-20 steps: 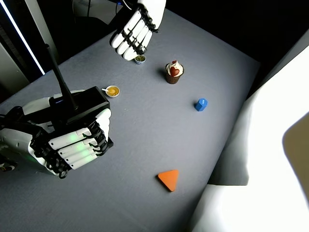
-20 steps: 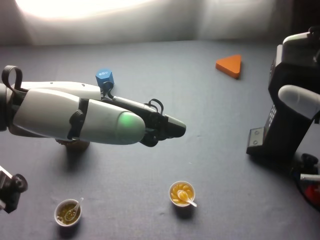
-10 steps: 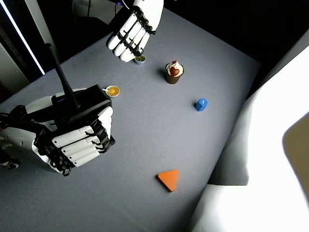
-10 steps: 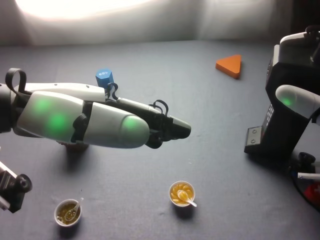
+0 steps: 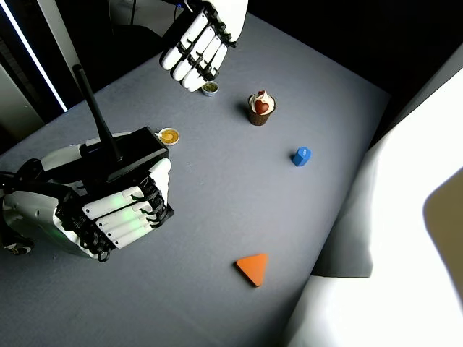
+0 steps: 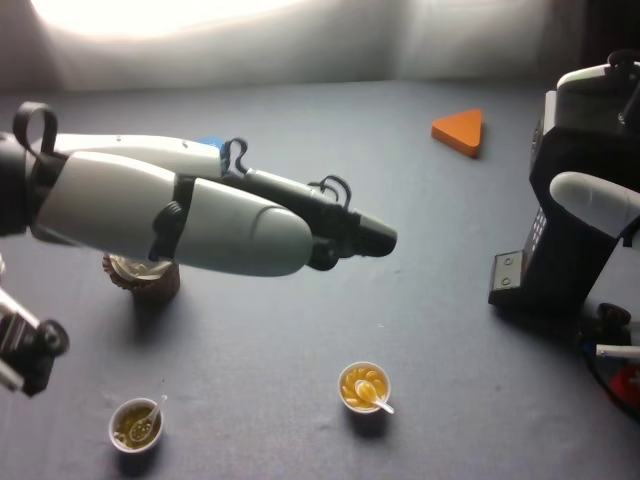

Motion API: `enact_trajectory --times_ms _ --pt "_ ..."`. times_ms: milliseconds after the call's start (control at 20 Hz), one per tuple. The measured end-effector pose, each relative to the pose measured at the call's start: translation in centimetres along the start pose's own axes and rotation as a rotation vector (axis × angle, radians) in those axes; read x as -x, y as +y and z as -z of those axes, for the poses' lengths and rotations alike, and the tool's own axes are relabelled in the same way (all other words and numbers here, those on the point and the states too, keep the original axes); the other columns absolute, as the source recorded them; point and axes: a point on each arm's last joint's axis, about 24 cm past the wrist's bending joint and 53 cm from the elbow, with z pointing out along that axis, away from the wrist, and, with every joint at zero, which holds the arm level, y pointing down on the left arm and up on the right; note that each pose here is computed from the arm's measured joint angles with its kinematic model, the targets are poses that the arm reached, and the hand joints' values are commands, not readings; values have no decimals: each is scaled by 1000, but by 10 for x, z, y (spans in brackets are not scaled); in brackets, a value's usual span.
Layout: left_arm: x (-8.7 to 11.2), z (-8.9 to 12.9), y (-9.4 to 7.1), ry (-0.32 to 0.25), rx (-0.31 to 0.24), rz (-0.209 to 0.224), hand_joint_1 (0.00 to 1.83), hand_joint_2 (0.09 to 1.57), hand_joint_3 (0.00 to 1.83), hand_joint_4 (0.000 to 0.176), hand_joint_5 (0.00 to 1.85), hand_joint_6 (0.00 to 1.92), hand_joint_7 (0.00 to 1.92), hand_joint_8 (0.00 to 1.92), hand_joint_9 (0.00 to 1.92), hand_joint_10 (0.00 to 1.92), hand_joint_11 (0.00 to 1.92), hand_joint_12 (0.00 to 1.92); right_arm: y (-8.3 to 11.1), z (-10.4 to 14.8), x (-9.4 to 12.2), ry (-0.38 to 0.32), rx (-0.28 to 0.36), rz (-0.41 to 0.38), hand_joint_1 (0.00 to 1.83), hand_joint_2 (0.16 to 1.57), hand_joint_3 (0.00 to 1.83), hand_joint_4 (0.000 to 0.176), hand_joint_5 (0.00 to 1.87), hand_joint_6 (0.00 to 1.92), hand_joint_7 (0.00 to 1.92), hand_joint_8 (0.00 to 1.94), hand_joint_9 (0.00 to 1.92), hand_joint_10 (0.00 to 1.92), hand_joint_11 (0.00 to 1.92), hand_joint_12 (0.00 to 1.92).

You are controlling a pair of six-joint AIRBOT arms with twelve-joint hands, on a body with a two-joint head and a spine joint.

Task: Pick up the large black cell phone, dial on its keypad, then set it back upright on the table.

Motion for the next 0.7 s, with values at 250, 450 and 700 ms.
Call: enact_trajectory --times_ms 250,450,700 --pt "-4 -5 -3 20 5 -3 0 1217 1 0 235 7 189 3 169 10 0 621 0 0 -1 5 -1 -1 1379 1126 0 0 927 839 855 1177 993 1221 1013 1106" --pt "-12 -9 -8 41 0 -5 5 1222 1 0 249 4 193 3 171 5 0 580 -1 0 -2 9 -1 -1 1375 1132 0 0 922 890 828 1187 976 1240 947 1195" --pt "-20 -11 -5 57 16 9 0 1220 1 0 221 1 177 1 149 3 0 491 -2 2 -1 9 -6 2 1380 1120 0 0 962 834 854 1149 987 1227 946 1193"
